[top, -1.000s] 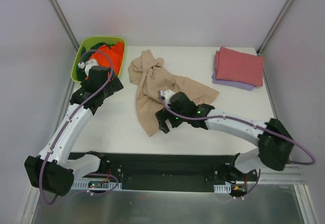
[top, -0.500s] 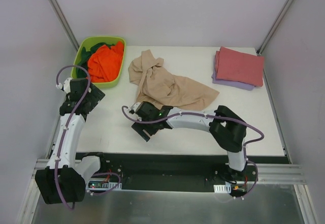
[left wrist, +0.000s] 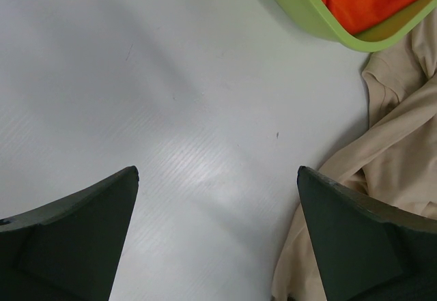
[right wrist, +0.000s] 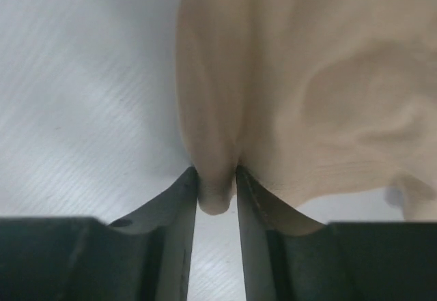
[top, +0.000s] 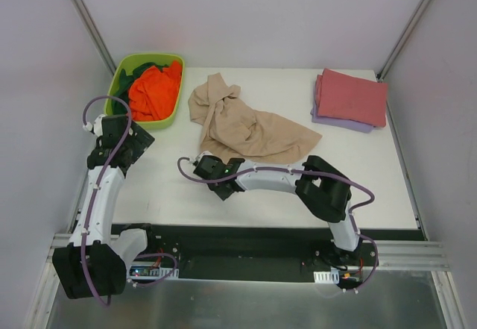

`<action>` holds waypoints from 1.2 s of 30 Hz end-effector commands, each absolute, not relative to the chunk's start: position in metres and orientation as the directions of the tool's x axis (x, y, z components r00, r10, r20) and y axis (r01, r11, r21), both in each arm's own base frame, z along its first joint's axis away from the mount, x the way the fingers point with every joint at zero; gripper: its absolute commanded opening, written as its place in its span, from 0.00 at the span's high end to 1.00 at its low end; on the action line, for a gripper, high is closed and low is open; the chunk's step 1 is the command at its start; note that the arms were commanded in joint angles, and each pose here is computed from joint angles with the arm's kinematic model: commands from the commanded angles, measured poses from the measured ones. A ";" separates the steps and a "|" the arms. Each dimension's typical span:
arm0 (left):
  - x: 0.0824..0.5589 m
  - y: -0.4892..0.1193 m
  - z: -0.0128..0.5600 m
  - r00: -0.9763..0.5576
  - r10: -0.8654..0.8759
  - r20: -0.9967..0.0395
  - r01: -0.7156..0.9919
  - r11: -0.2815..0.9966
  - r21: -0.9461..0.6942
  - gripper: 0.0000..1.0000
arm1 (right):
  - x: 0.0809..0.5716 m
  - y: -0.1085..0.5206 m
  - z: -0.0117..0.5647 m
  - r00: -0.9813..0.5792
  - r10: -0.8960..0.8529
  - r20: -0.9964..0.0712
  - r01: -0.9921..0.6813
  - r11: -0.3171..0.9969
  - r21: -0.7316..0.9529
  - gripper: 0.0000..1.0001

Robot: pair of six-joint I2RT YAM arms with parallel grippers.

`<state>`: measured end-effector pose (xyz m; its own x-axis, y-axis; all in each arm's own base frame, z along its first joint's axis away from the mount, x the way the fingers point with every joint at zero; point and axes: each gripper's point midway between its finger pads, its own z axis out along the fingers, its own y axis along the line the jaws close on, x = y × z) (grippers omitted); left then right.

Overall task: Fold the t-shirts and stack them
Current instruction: Flatten out the tshirt

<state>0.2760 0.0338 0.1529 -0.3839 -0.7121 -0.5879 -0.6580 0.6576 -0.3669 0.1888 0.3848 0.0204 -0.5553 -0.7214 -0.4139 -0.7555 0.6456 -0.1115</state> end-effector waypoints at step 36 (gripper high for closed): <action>0.487 -0.129 0.118 -0.809 -0.396 -0.434 -0.256 0.902 -0.347 0.01 | 0.244 0.016 0.094 -0.810 0.047 -0.585 0.235 0.939 -0.250 1.00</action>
